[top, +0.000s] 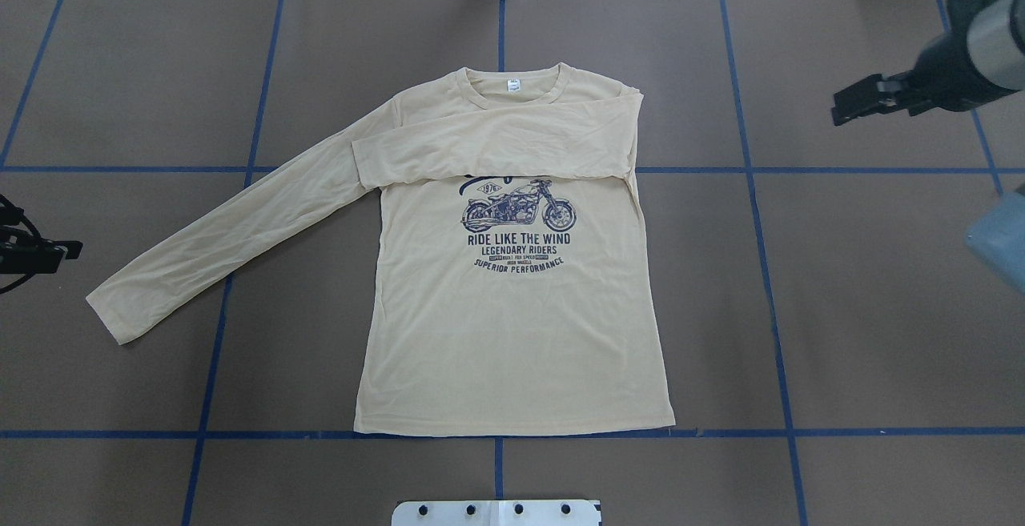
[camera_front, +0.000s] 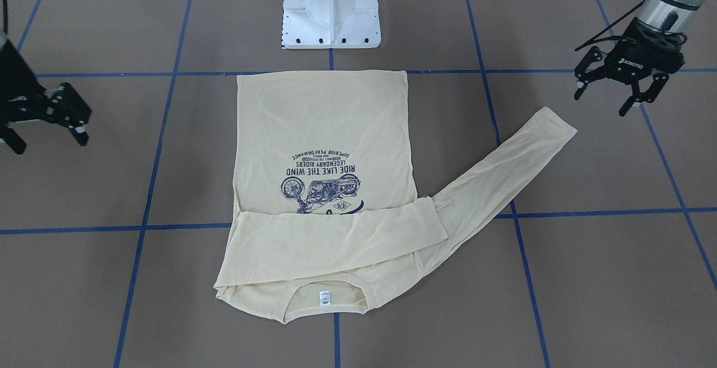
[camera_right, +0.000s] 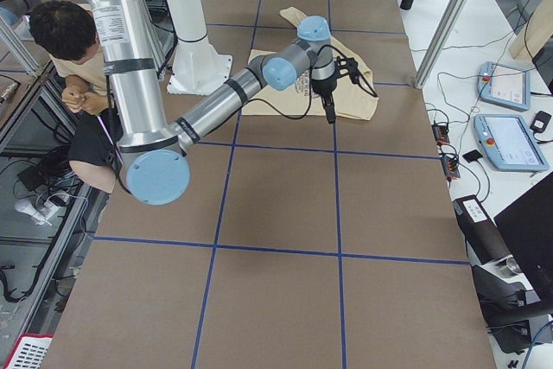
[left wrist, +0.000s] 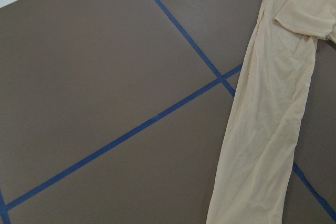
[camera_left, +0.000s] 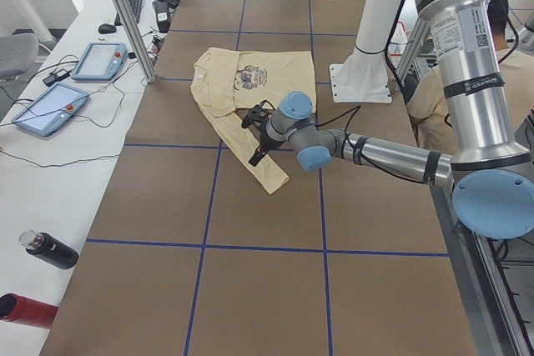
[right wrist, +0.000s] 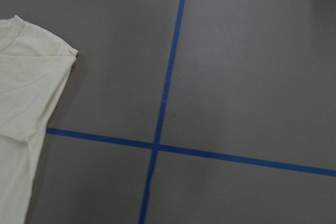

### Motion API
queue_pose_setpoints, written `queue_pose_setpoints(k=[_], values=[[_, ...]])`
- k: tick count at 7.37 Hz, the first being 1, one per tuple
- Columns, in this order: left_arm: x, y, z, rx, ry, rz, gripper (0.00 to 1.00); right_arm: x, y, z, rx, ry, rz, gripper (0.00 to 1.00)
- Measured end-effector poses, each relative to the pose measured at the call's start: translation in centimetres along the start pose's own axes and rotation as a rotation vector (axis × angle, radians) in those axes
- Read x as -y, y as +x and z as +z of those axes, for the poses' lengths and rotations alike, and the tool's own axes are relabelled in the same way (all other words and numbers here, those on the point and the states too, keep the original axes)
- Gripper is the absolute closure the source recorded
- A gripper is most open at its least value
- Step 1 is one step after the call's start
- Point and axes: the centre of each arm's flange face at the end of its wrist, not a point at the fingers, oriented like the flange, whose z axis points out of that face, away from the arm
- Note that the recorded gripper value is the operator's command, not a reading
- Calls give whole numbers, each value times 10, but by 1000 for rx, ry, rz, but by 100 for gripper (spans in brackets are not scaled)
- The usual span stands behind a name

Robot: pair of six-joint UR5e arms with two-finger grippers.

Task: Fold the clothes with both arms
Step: 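Grasp the other sleeve cuff with the left gripper while the right arm withdraws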

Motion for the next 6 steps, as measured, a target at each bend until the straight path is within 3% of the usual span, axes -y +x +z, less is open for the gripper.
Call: queue_pose_setpoints(k=[2,4,6], values=[[-25,19,31,33,-42,-10,0,-57,97,-7,33,-15,-12,0],[-58,38,68,55,-63,-35,18,-80,128,-11,38,-15,-18,0],[-89,36,98,45,-59,-40,30,-83,131,-13,41,-12,-19,0]])
